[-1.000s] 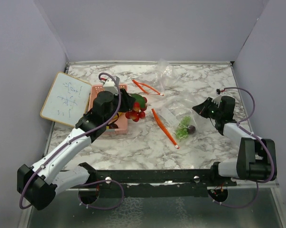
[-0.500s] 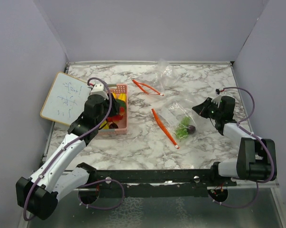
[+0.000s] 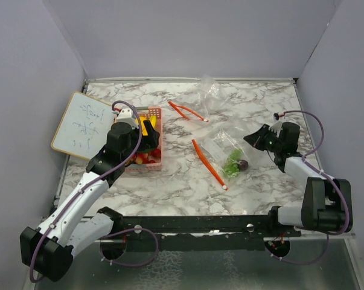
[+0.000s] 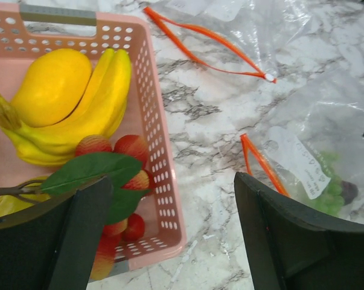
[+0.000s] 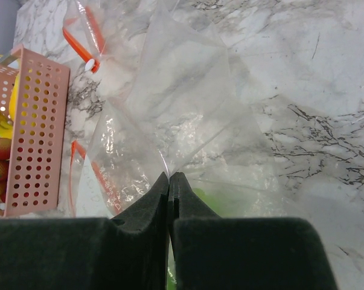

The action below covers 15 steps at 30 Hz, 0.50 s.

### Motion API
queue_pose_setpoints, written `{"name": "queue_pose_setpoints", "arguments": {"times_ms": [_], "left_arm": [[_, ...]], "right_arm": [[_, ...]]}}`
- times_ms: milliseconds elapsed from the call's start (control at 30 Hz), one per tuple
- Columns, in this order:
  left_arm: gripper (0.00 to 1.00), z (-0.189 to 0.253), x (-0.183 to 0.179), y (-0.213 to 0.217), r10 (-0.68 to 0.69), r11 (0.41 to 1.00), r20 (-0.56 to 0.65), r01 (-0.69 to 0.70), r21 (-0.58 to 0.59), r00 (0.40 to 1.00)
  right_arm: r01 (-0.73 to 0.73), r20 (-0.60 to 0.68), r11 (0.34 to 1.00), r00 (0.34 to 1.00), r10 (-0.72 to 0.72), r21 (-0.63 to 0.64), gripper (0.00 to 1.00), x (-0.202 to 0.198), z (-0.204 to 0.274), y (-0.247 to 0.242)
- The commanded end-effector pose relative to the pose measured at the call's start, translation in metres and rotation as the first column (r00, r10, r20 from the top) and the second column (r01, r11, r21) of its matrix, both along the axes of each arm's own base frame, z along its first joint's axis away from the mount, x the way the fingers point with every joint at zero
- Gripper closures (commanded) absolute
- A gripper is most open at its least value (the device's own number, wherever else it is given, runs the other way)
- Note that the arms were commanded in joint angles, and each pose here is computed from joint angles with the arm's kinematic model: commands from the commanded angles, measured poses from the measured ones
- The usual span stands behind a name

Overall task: Open the zip-top bag and remove the fake food
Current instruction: Place the fake fruit in the bin.

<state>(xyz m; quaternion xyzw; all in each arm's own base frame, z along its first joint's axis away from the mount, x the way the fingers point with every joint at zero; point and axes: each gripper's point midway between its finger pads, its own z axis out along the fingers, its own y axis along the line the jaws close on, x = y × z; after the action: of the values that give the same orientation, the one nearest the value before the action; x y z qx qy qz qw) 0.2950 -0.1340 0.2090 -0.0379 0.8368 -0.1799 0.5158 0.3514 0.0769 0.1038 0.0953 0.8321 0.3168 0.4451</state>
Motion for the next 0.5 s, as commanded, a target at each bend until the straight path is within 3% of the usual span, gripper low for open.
{"name": "queue_pose_setpoints", "arguments": {"times_ms": [0, 333, 467], "left_arm": [[0.20, 0.041, 0.000, -0.031, -0.112, 0.982, 0.103, 0.126, -0.143, 0.988], [0.42, -0.013, -0.036, -0.118, -0.324, 0.927, 0.052, 0.328, -0.182, 0.945], [0.58, -0.038, -0.054, -0.139, -0.388, 0.888, 0.032, 0.383, -0.252, 0.921]], "right_arm": [[-0.030, 0.057, 0.999, 0.998, 0.029, 0.016, 0.98, -0.001, 0.023, 0.004], [-0.028, 0.053, 0.999, 0.998, 0.027, 0.024, 0.98, 0.000, 0.023, 0.004], [-0.026, 0.038, 0.999, 0.999, 0.025, 0.025, 0.98, -0.001, 0.015, 0.004]]}}
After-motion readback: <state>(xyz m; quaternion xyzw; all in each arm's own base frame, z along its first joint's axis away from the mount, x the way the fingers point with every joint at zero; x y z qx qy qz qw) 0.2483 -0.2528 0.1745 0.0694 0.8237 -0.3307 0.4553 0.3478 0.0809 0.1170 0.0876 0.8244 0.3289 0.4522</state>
